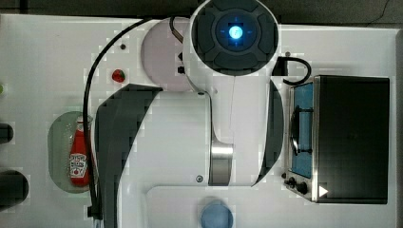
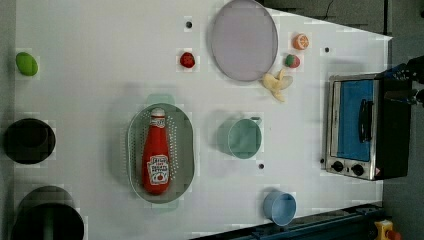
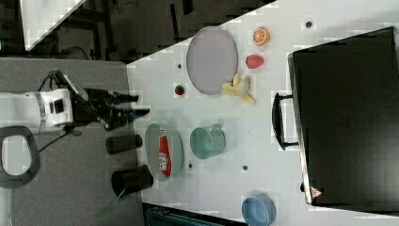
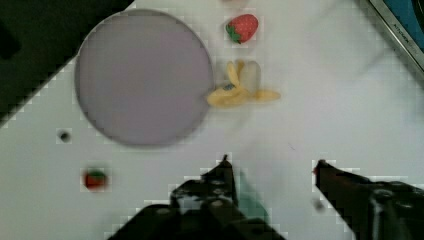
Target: Pick ketchup from strainer and place it on the table
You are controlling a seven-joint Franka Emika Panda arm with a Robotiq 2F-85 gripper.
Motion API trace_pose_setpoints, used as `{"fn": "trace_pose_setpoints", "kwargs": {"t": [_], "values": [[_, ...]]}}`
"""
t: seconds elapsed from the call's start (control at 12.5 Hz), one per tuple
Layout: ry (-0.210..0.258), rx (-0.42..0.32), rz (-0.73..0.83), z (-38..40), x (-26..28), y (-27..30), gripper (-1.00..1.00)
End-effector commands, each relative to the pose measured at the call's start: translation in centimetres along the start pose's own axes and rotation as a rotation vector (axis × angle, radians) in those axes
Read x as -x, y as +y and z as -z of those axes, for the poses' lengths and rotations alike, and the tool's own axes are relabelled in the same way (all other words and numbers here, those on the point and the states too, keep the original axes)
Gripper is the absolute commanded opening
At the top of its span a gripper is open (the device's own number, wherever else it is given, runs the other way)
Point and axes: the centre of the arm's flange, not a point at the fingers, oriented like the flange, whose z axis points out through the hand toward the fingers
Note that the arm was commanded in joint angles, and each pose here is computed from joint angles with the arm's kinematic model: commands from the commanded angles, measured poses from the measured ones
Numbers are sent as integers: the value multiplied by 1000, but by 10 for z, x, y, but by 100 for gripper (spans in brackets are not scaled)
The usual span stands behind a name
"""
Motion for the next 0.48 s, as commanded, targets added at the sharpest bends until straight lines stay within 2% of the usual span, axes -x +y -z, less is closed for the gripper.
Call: {"fn": "trace_pose_setpoints", "kwargs": {"t": [0.08, 0.24, 0.48], "values": [[-25, -3, -106, 82, 90, 104, 58], [-29, 15, -71, 75, 98, 87, 99], [-17, 46, 46, 54, 128, 31, 100]]}}
